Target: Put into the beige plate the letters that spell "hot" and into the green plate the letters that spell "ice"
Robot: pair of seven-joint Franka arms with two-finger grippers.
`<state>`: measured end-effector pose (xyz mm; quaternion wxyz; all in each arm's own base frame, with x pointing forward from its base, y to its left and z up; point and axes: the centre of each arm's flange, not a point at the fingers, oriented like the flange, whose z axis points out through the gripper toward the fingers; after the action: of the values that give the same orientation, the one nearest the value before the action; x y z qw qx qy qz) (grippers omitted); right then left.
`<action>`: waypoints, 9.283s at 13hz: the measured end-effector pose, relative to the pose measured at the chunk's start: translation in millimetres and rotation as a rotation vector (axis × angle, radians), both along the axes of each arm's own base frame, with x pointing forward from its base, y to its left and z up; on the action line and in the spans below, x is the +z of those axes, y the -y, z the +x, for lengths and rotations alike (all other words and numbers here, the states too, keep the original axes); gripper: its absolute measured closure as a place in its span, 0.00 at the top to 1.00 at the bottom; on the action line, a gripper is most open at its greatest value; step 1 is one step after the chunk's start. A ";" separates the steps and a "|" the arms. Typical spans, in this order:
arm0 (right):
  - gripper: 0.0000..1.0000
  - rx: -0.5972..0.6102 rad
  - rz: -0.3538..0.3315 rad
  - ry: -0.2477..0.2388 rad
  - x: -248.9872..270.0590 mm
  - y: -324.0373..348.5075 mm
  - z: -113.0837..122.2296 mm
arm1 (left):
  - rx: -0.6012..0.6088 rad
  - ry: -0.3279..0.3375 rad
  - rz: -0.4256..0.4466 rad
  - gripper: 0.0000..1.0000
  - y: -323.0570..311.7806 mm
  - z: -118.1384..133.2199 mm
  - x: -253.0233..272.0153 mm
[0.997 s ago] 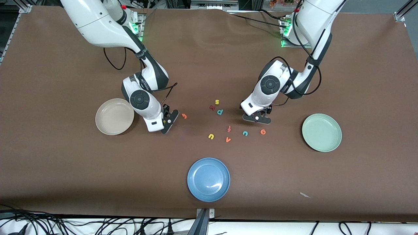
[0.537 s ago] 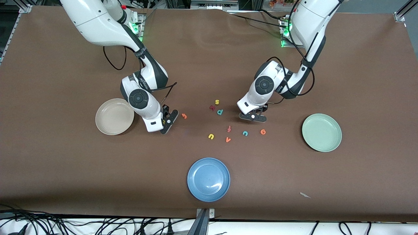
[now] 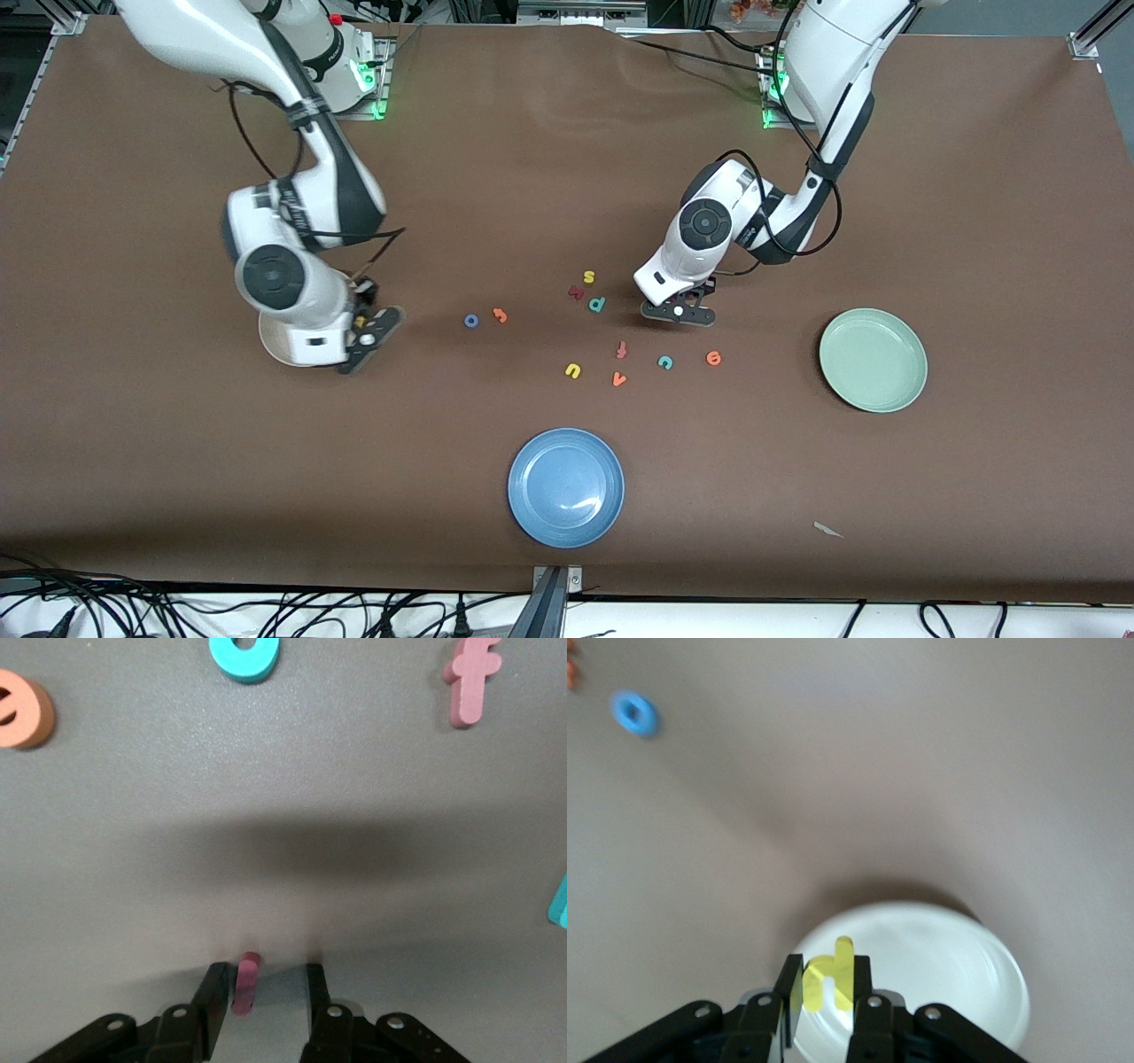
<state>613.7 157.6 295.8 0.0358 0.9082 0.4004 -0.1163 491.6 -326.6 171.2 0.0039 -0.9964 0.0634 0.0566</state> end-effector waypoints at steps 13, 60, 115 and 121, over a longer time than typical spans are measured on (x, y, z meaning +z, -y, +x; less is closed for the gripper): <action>0.50 -0.173 -0.067 -0.069 -61.5 110.3 10.8 | 0.021 0.021 0.019 0.11 -4.1 6.0 2.6; 0.28 0.021 0.220 0.127 -116.2 -177.4 -62.2 | 0.352 0.044 -0.011 0.97 -67.4 121.2 18.1; 0.61 -0.046 0.197 0.248 -117.1 -231.7 -96.8 | 0.245 0.047 0.076 0.29 -310.2 145.2 66.7; 0.28 -0.041 0.197 0.250 -118.7 -231.9 -97.0 | 0.253 0.068 0.057 0.40 -304.0 116.1 45.2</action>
<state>516.7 389.5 177.2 -0.0061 0.9228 0.3836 0.0367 607.7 -22.6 216.4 0.0273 -0.9972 -0.0647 0.0248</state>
